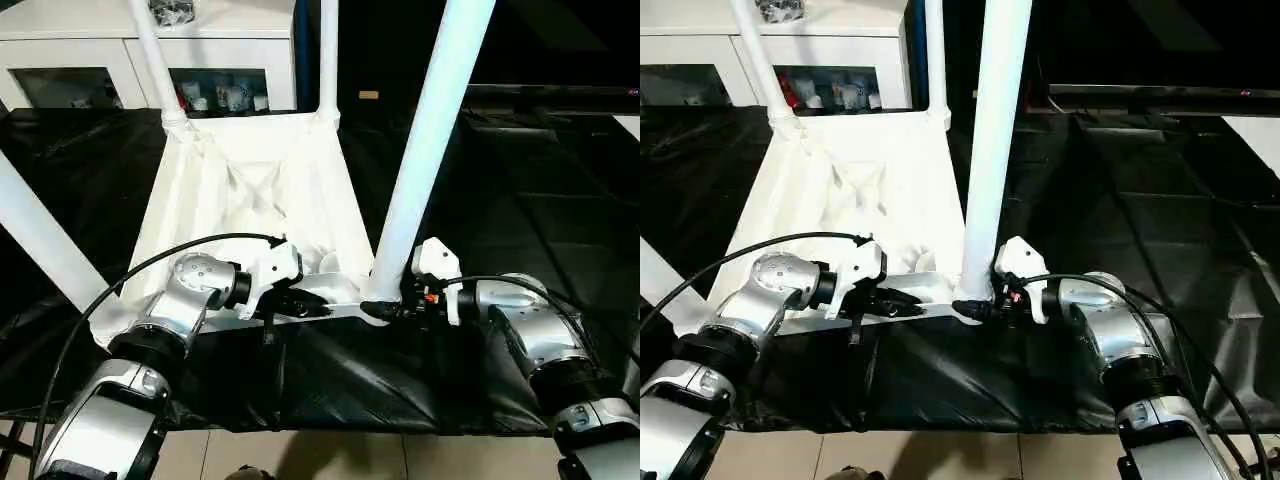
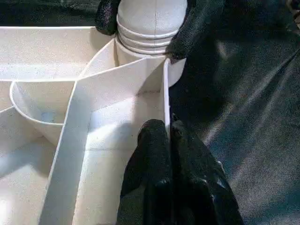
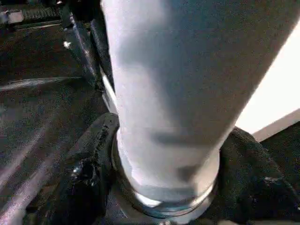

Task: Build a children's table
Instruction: Rotate leg to tighten

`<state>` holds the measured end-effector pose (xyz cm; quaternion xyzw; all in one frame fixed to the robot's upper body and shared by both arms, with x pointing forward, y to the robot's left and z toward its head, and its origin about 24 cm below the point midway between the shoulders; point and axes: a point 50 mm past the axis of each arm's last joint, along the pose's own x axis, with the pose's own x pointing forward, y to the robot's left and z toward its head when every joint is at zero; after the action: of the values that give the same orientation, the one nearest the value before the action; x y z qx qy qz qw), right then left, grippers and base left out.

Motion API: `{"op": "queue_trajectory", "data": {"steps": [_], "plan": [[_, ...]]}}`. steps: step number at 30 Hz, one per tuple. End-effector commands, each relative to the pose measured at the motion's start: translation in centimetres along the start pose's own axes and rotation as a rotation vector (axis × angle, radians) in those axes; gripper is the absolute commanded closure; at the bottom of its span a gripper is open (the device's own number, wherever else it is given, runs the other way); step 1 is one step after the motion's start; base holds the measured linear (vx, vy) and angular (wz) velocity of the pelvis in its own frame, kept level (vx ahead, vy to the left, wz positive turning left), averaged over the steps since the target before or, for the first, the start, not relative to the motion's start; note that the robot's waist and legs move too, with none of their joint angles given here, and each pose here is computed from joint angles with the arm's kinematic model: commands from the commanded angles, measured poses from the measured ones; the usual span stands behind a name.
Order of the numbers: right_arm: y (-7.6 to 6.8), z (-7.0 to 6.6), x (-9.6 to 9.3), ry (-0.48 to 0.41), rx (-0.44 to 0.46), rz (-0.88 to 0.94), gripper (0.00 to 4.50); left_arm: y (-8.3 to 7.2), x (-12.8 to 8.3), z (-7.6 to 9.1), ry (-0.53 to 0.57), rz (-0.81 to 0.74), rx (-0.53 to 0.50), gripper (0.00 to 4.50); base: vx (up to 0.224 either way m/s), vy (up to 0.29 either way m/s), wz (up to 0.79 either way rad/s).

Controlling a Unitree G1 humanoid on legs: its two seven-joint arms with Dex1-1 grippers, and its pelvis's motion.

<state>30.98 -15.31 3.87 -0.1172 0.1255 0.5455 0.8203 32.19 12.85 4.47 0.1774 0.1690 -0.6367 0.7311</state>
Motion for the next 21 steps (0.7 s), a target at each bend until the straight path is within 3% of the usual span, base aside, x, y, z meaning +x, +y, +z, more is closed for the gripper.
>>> {"op": "queue_trajectory", "data": {"steps": [1, 5, 6, 10, 13, 14, 16, 21], "plan": [[0.4, -0.5, 0.8, -0.018, 0.022, -0.094, 1.8, 0.3, 0.7, -0.3, 0.043, 0.076, -0.026, 4.5, 0.0, 0.0, 0.0], [0.5, -1.2, 3.0, -0.07, 0.173, -0.4, 1.81, 0.1, 3.8, 0.9, 0.003, 0.182, -0.082, 4.5, 0.0, 0.0, 0.0], [0.6, -1.3, 4.4, -0.073, 0.24, -0.51, 1.81, -0.1, 5.3, 1.5, -0.017, 0.232, -0.115, 4.5, 0.0, 0.0, 0.0], [1.0, -0.9, 6.7, -0.043, 0.285, -0.597, 1.81, -0.6, 7.5, 2.2, -0.016, 0.277, -0.144, 4.5, 0.0, 0.0, 0.0], [1.7, 0.8, 9.1, -0.076, 0.281, -0.618, 1.81, -1.4, 9.2, 2.8, -0.01, 0.276, -0.134, 4.5, 0.0, 0.0, 0.0], [1.7, 1.1, 9.2, -0.087, 0.263, -0.622, 1.81, -1.5, 9.3, 2.8, -0.008, 0.278, -0.131, 4.5, 0.0, 0.0, 0.0], [1.6, 1.4, 9.3, -0.097, 0.245, -0.629, 1.26, -1.6, 9.3, 2.9, -0.006, 0.28, -0.128, 4.5, 0.0, 0.0, 0.0], [0.4, 1.6, 7.5, -0.152, 0.206, -0.647, 0.88, -1.1, 8.1, 2.3, 0.002, 0.292, -0.112, 4.5, 0.0, 0.0, 0.0]]}}
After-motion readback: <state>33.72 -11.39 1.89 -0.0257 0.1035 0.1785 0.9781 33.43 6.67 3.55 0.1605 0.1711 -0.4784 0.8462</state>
